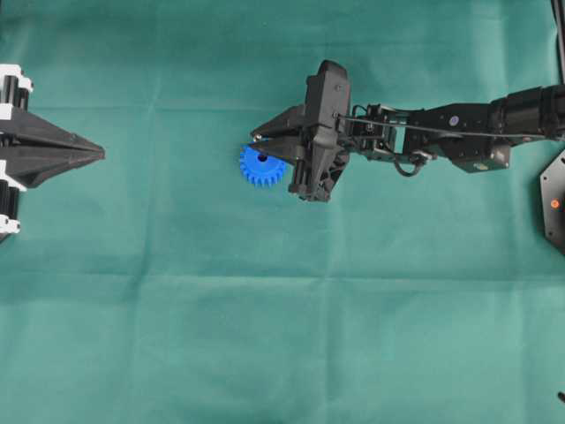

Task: Insert the shaft placed at a random location into the center hole of the small gear at another random location.
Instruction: 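Carry the shaft left with the right gripper above the blue gear's hole, then lower the shaft into the gear's center hole with the right gripper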

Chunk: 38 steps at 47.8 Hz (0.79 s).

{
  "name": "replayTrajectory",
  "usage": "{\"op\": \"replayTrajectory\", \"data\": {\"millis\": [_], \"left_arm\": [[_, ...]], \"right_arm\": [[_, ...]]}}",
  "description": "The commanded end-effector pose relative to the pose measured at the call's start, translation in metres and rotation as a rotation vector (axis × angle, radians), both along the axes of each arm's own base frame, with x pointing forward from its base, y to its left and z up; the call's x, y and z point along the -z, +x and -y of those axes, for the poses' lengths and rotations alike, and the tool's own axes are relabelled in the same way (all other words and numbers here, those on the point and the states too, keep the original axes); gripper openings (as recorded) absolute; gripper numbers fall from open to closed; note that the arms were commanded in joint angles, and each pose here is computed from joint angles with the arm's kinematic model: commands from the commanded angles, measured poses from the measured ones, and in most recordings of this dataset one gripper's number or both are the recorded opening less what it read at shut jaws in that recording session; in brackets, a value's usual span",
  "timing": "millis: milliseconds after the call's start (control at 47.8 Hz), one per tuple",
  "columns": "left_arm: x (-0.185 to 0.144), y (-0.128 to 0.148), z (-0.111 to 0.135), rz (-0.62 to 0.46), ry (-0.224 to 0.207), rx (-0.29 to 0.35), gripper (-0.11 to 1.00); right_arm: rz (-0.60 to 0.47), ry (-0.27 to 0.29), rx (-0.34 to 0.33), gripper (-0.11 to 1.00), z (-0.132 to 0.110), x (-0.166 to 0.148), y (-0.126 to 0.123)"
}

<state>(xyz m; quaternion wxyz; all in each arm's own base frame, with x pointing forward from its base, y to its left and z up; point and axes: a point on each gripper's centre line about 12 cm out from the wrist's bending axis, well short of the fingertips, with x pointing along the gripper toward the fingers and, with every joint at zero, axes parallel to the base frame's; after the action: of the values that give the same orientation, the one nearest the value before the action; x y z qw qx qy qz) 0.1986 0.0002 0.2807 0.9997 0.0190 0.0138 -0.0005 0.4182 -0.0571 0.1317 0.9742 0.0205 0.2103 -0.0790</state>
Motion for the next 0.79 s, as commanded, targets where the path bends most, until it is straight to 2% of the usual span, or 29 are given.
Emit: {"op": "replayTrajectory", "data": {"millis": [0, 272, 774], "left_arm": [[-0.008, 0.002, 0.000, 0.021, 0.000, -0.001, 0.00], [-0.008, 0.002, 0.000, 0.021, -0.008, -0.001, 0.00], [-0.008, 0.002, 0.000, 0.023, -0.008, -0.001, 0.00]], "right_arm": [[0.038, -0.011, -0.003, 0.13, 0.000, -0.016, 0.001], [0.089, -0.017, -0.003, 0.13, -0.001, -0.040, -0.003], [0.092, -0.004, -0.004, 0.13, -0.006, -0.024, 0.002]]}}
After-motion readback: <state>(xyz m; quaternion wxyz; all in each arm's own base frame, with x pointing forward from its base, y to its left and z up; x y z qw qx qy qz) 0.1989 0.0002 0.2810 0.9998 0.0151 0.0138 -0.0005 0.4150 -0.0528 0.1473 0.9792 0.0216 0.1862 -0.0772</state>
